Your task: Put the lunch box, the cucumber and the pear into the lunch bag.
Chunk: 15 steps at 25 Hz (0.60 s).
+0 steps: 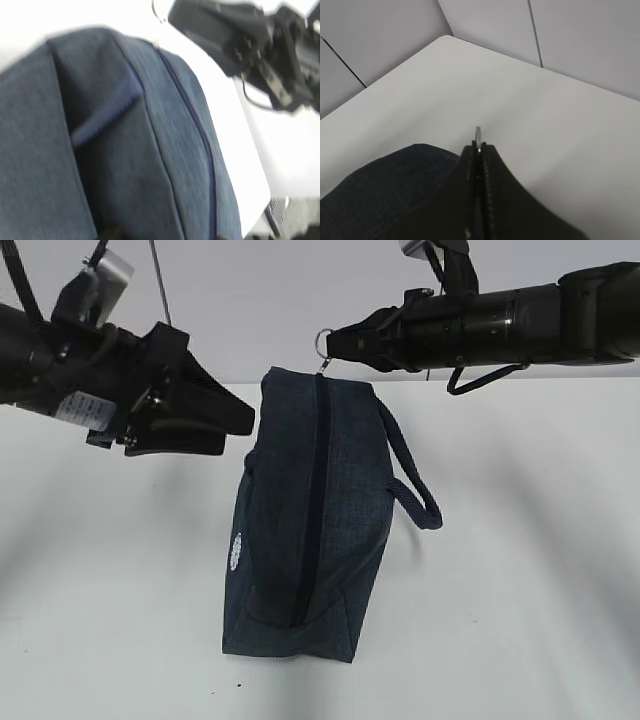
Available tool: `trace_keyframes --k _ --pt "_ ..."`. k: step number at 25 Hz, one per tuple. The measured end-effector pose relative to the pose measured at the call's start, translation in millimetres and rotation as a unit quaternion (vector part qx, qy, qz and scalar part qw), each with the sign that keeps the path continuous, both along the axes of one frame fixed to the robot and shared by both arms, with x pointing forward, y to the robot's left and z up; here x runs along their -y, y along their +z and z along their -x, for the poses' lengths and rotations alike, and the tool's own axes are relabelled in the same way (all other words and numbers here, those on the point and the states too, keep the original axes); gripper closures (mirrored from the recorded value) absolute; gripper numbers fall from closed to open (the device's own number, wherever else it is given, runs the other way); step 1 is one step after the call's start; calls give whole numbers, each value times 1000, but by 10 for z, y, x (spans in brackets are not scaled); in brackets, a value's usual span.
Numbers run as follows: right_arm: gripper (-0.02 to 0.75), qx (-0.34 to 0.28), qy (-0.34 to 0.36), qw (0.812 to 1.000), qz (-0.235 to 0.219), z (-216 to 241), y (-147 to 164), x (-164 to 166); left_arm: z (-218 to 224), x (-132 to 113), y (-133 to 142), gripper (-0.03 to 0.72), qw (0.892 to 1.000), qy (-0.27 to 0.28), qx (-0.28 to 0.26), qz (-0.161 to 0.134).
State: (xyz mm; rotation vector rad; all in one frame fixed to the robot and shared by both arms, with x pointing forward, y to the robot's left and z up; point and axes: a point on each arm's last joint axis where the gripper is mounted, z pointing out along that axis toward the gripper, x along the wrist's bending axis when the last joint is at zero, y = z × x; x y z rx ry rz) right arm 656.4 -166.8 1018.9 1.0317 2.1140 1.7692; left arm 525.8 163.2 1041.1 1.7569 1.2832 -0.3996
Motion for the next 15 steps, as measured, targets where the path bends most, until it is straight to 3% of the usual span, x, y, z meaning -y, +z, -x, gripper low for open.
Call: trace_keyframes --k 7,11,15 --pt "732 0 2 1000 2 2 -3 -1 -216 -19 144 348 996 72 59 11" --pt "732 1 3 1000 1 5 -1 -3 -423 30 235 348 994 76 80 22" --pt "732 1 6 1000 0 6 6 -7 -654 133 110 348 995 69 73 19"
